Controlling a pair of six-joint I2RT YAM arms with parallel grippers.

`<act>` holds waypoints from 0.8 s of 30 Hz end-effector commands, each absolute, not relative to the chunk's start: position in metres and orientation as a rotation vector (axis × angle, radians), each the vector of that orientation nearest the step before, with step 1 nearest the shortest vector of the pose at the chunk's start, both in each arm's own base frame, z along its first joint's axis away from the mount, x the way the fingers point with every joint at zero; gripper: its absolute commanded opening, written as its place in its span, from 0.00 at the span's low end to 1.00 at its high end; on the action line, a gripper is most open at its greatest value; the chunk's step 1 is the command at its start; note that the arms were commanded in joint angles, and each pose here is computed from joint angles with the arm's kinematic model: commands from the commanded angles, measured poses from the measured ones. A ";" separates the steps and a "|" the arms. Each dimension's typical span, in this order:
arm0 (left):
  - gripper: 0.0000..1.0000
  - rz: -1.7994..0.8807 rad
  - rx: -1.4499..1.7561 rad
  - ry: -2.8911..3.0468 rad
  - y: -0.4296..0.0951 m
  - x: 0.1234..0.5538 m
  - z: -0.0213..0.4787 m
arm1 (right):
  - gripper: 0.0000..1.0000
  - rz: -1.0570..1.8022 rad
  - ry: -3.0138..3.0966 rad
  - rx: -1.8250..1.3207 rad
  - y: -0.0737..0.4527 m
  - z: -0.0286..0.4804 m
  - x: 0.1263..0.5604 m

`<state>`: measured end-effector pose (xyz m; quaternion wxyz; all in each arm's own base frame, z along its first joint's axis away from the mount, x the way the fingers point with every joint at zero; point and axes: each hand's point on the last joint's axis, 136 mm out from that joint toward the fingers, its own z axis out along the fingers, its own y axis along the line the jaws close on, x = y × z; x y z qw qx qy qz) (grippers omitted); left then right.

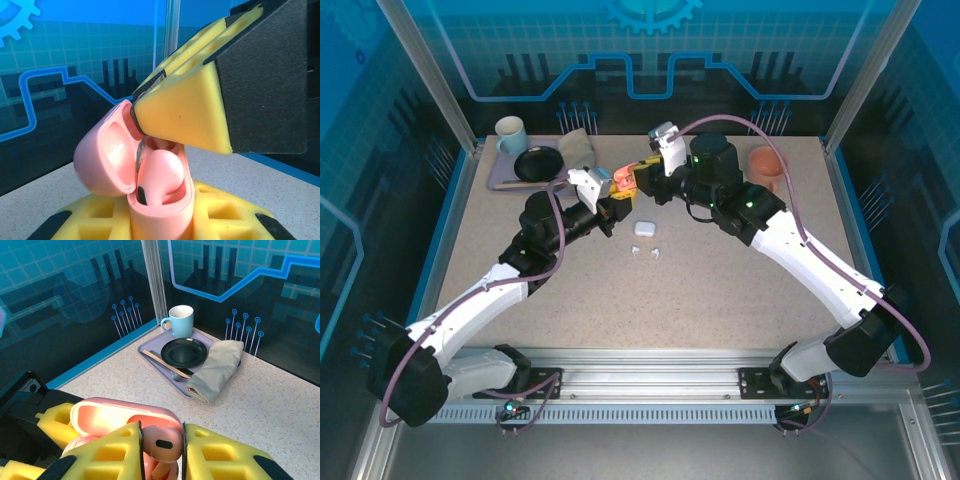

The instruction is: Insert wireless bluetooth earbuds into charging case

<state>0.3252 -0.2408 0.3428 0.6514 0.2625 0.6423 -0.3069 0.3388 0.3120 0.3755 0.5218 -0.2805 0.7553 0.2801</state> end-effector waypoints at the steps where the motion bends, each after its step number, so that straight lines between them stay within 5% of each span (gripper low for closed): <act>1: 0.00 -0.701 0.594 1.378 -0.241 0.324 0.369 | 0.22 0.683 1.811 -0.691 0.311 0.375 0.331; 19: 0.00 -0.703 0.591 1.376 -0.241 0.325 0.369 | 0.24 0.659 1.816 -0.813 0.328 0.364 0.318; 24: 0.00 -0.700 0.592 1.375 -0.241 0.325 0.369 | 0.35 0.635 1.815 -0.777 0.324 0.368 0.321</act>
